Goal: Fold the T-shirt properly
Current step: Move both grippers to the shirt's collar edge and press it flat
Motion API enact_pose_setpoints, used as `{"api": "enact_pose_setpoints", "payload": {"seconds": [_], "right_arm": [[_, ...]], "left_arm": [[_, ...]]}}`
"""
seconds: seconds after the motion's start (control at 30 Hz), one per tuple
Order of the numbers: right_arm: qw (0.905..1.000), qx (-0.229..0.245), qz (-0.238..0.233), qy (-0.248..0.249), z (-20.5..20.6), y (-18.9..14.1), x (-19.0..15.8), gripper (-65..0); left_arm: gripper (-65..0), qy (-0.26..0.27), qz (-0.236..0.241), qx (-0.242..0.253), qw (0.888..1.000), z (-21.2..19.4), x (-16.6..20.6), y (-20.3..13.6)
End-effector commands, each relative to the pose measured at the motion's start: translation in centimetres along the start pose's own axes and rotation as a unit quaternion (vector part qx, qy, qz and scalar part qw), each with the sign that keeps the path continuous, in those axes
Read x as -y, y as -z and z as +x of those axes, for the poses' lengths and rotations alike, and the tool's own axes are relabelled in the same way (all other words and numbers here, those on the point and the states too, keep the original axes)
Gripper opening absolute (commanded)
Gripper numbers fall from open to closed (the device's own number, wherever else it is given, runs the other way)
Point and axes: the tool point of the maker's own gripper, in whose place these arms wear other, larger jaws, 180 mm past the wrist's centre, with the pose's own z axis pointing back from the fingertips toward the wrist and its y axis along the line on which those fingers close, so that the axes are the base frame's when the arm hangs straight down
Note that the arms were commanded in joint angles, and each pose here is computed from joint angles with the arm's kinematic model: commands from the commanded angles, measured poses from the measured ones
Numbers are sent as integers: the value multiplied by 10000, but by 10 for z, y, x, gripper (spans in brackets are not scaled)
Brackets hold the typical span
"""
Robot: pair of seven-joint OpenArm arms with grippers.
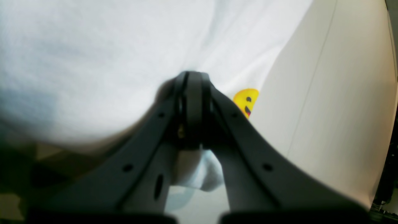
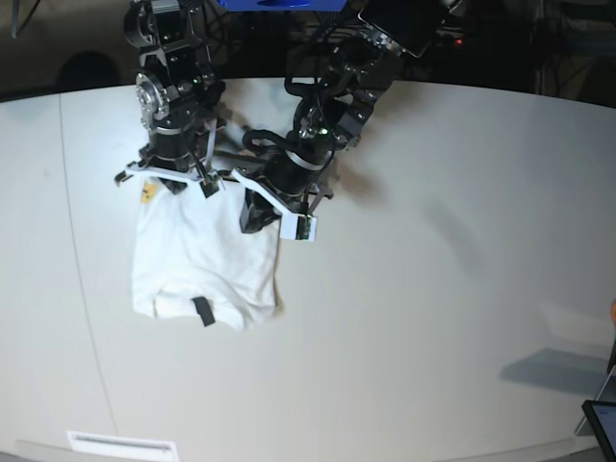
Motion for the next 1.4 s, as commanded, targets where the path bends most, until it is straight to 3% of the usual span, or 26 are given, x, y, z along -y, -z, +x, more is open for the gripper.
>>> {"api": "enact_pose_setpoints", "payload": {"seconds": [0.0,0.37,0.5,0.8,1.13,1.37], "right_arm": [[9976,-64,7,685,-3,1,7,-647],[9969,142,-114,766,13,-3,17,-647],[9964,200,-231,797,20,-8,28,-647],[9954,109,-708,630,36,-8,59,-647],[9943,158,-863,609,43,-7,71,-647],[9951,81,-775,606,36,-7,64,-647]], "left_arm": [[-650,609,1028,-726,9902,-39,-67,-13],[-650,340,492,-40,9982,12,-12,-8],[-650,183,361,-45,9992,19,3,-7],[-650,103,-43,690,9976,79,37,-14],[-650,-117,-171,676,9975,82,39,-15],[-650,-94,-89,410,9991,57,32,-20]]}}
